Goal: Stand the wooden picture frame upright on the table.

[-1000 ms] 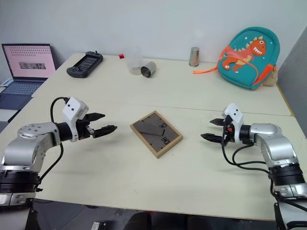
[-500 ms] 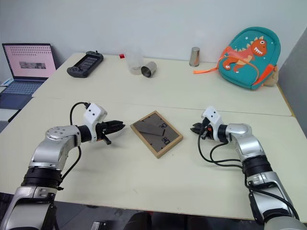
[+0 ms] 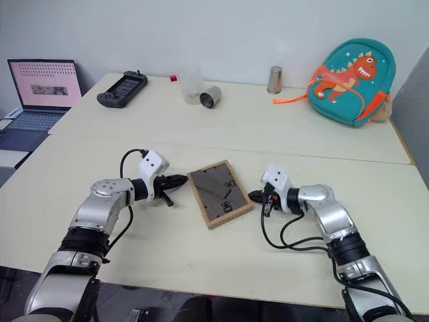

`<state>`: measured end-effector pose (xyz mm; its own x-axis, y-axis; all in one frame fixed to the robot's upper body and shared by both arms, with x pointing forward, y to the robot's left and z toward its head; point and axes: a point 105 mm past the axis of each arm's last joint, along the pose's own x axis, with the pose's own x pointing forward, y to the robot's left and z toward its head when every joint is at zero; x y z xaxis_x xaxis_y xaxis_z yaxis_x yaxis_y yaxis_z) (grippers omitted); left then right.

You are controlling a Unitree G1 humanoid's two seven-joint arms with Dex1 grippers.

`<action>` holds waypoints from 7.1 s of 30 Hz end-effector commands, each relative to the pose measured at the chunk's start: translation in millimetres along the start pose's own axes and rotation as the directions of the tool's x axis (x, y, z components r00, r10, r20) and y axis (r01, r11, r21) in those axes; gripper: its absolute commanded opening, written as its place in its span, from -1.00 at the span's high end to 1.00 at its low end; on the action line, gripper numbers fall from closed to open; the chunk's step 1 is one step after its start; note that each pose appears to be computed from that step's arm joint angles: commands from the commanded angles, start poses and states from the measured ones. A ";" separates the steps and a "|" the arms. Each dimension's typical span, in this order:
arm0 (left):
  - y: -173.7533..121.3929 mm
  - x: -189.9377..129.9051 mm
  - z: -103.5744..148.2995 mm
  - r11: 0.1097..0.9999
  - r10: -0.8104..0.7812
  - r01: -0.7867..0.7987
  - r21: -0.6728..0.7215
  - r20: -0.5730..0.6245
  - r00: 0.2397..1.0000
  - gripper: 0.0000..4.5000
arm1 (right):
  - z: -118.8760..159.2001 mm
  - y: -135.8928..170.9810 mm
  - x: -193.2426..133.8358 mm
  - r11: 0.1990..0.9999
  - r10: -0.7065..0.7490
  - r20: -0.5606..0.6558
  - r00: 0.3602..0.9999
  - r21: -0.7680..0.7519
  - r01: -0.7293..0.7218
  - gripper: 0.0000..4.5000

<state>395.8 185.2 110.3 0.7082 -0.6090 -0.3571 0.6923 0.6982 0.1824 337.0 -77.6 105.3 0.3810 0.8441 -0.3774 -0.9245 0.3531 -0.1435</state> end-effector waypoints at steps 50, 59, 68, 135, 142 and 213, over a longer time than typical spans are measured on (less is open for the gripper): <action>-95.9 27.1 30.1 0.941 -0.315 0.314 0.127 -0.011 0.949 1.00 | -7.1 0.7 -47.1 0.994 -0.101 -0.044 0.994 0.046 0.103 0.97; -57.9 -2.8 22.0 0.969 -0.224 0.228 0.093 -0.048 0.973 1.00 | -28.1 -23.5 -64.7 0.974 -0.226 -0.112 0.968 0.003 0.228 0.97; -39.3 -76.0 34.9 0.785 -0.434 0.410 -0.464 0.059 0.899 0.28 | -25.6 -43.2 -73.5 0.969 -0.247 -0.108 0.963 -0.011 0.247 1.00; -77.9 -28.4 56.8 0.526 -0.540 0.513 -0.678 0.200 0.818 0.42 | 9.8 -14.6 -45.5 0.989 -0.110 0.003 0.994 0.099 0.109 0.81; -70.0 -30.4 51.7 0.654 -0.470 0.460 -0.600 0.153 0.869 0.42 | 55.5 -7.8 -73.0 0.995 -0.029 0.113 0.993 0.100 0.018 0.15; -88.5 -58.3 68.9 0.375 -0.626 0.542 -0.752 0.226 0.747 0.42 | 50.2 -48.7 -86.1 0.714 -0.205 0.182 0.962 -0.644 0.274 -0.97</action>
<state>313.5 137.6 157.3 0.1976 -0.9505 -0.2397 0.5400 0.3096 -0.7827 355.1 -144.5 184.1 0.5608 0.8025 -0.2040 -0.7164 0.3467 -0.6055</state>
